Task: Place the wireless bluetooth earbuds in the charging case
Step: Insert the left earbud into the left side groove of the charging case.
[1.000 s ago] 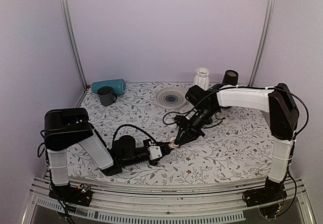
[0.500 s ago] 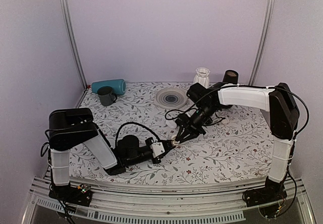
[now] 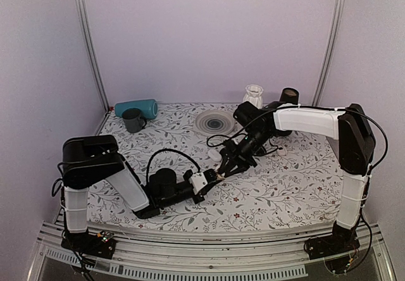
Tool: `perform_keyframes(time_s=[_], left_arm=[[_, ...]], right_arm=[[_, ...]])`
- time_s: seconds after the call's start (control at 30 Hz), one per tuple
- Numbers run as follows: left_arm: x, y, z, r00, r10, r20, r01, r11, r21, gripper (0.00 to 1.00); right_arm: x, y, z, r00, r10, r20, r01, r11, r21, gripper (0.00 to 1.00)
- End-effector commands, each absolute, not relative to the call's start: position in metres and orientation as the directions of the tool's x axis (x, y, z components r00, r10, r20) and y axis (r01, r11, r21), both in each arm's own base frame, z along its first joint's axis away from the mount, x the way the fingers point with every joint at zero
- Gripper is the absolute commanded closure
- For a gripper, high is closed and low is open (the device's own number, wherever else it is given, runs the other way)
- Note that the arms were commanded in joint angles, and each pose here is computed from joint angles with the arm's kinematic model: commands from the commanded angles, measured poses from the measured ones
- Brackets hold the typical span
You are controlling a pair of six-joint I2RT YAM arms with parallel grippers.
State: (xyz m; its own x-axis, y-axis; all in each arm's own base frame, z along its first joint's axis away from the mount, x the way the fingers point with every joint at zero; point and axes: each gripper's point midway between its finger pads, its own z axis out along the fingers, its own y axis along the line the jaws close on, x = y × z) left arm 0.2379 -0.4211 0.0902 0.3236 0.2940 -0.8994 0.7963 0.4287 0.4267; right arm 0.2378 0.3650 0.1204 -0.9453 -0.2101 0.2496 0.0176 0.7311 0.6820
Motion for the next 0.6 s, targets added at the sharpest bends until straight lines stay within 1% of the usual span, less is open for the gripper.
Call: perform_keyframes(time_s=[0.0, 0.17, 0.27, 0.43, 0.57], left_arm=[[0.228, -0.437, 0.131, 0.364, 0.123, -0.923, 0.816, 0.436, 0.38, 1.0], [0.23, -0.435, 0.135, 0.344, 0.09, -0.935, 0.823, 0.45, 0.346, 1.0], [0.23, -0.435, 0.136, 0.337, 0.072, -0.939, 0.827, 0.453, 0.332, 1.0], [0.231, -0.434, 0.139, 0.326, 0.049, -0.944, 0.83, 0.463, 0.311, 1.0], [0.231, -0.433, 0.144, 0.31, 0.018, -0.95, 0.835, 0.473, 0.282, 1.0]], right_arm=[[0.253, 0.375, 0.139, -0.968, -0.21, 0.136, -0.051, 0.696, 0.716, 0.75], [0.256, 0.371, 0.147, -0.974, -0.203, 0.101, -0.071, 0.698, 0.712, 0.71], [0.254, 0.368, 0.151, -0.976, -0.201, 0.082, -0.083, 0.696, 0.714, 0.66], [0.251, 0.363, 0.157, -0.979, -0.198, 0.051, -0.103, 0.693, 0.714, 0.54], [0.25, 0.359, 0.162, -0.981, -0.193, 0.022, -0.12, 0.692, 0.712, 0.49]])
